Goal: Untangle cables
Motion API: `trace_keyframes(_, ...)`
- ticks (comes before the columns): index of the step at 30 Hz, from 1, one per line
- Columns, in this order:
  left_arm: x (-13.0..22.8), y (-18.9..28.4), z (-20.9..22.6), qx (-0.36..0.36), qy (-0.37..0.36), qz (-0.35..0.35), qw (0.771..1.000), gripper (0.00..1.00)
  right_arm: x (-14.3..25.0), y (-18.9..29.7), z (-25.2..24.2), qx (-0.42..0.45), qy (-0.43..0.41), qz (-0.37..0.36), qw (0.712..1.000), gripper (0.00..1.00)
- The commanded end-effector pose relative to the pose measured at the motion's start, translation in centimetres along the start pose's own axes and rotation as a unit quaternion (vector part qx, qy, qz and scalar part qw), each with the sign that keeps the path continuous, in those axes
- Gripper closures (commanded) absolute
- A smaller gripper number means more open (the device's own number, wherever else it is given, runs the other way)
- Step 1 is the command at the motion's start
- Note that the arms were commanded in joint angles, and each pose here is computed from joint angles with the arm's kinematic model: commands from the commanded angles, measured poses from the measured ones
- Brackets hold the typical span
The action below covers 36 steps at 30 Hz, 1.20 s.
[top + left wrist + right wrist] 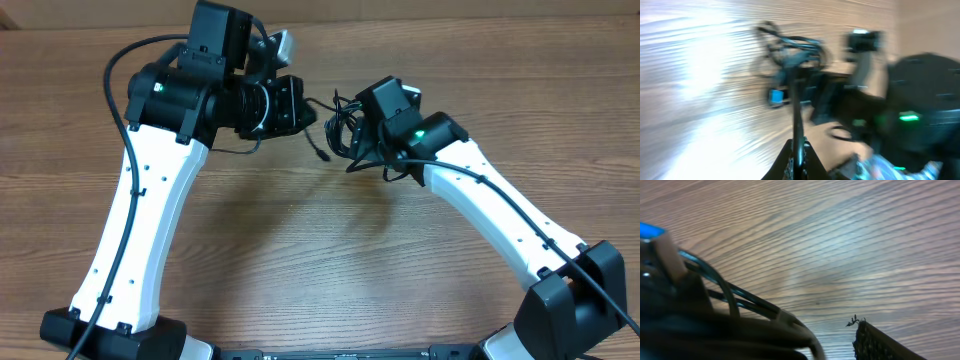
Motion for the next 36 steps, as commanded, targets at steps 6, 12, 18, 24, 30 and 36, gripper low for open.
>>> trace_keyframes(6, 0.4, 4.0, 6.1, -0.229, 0.080, -0.053, 0.969, 0.96, -1.3, -0.7, -2.8, 0.042, -0.029, -0.001, 0.999, 0.24)
trace_keyframes(12, 1.0, 5.6, 8.9, -0.292, 0.115, -0.052, 0.948, 0.96, -1.3, -0.7, -2.8, 0.043, -0.029, -0.002, 0.999, 0.24)
trace_keyframes(18, 1.7, 7.8, 11.9, -0.370, 0.164, -0.062, 0.912, 0.96, -1.3, -0.7, -2.9, 0.045, -0.038, -0.003, 0.998, 0.24)
trace_keyframes(24, 2.2, 9.5, 14.0, -0.404, 0.191, -0.064, 0.892, 0.96, -1.3, -0.7, -2.9, 0.044, -0.038, -0.003, 0.998, 0.24)
trace_keyframes(30, 2.7, 11.1, 15.6, -0.448, 0.231, -0.082, 0.860, 0.96, -1.3, -0.7, -2.9, 0.044, -0.039, -0.003, 0.998, 0.22)
trace_keyframes(36, 2.7, 10.3, 15.0, -0.419, 0.233, -0.073, 0.875, 0.96, -1.3, -0.7, -2.8, 0.044, -0.046, -0.003, 0.998, 0.19)
Point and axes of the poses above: each gripper's point midway between its finger pads, its own y axis back along the fingers, its own z axis along the line the jaws close on, x = y × z, the point moved 4 cm from there along y, back along the fingers, and after that the axes turned 10 degrees about -y, right-handed, at the moved point
